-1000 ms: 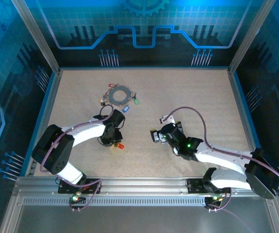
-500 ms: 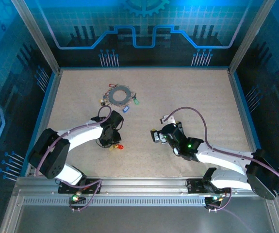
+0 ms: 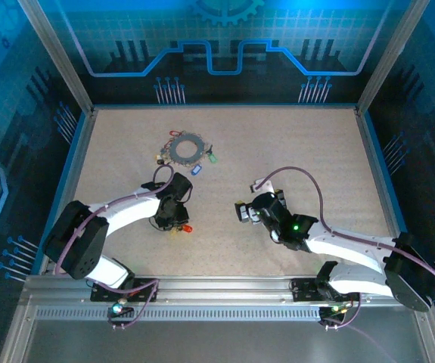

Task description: Put the keys on the keyring

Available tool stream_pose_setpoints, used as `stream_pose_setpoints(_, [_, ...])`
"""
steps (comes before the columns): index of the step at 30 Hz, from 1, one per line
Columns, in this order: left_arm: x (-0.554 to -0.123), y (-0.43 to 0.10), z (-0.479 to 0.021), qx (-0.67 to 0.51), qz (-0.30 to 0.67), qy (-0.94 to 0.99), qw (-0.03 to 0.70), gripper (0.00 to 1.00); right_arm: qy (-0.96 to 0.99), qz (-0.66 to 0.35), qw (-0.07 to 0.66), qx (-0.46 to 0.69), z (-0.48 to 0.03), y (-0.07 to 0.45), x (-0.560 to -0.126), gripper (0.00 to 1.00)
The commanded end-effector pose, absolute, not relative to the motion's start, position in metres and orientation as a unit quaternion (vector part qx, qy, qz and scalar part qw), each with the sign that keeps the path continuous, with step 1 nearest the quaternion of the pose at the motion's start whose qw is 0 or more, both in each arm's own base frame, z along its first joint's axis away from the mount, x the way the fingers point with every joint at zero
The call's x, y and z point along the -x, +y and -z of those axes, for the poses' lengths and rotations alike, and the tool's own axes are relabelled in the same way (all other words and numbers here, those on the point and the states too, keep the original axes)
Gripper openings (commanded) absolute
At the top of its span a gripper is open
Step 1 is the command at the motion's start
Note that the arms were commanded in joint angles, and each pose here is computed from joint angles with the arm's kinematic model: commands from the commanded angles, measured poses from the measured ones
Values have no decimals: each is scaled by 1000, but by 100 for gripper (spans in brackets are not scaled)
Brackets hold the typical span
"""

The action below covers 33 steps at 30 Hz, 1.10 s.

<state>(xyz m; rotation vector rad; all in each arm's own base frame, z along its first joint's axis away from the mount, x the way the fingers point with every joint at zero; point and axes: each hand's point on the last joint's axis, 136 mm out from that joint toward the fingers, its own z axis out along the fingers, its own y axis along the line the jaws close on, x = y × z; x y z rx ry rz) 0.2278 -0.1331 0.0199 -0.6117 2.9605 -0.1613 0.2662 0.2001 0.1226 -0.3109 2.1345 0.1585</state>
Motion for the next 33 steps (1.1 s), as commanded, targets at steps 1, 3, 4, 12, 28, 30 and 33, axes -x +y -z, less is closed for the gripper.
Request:
stream_pose_setpoints(1, [-218, -136, -19, 191, 55, 979, 37, 37, 868, -65, 480, 108, -126, 194, -267, 100])
stream_pose_setpoints(3, [-216, -137, -20, 196, 65, 978, 37, 37, 868, -65, 480, 108, -126, 194, -267, 100])
stream_pose_setpoints(4, [-215, -138, -21, 199, 68, 977, 36, 37, 868, -65, 480, 108, -125, 193, -267, 100])
stream_pose_setpoints(12, [-205, -137, -16, 213, 71, 974, 25, 36, 868, -66, 480, 106, -126, 193, -267, 100])
stream_pose_setpoints(28, [-220, -131, -20, 216, 50, 974, 54, 25, 866, -71, 485, 96, -127, 188, -266, 100])
stream_pose_setpoints(30, [-220, -131, -20, 212, 46, 975, 52, 24, 867, -70, 484, 97, -126, 188, -266, 100])
stream_pose_setpoints(33, [-221, -130, -20, 207, 42, 976, 51, 24, 867, -72, 485, 95, -126, 187, -266, 100])
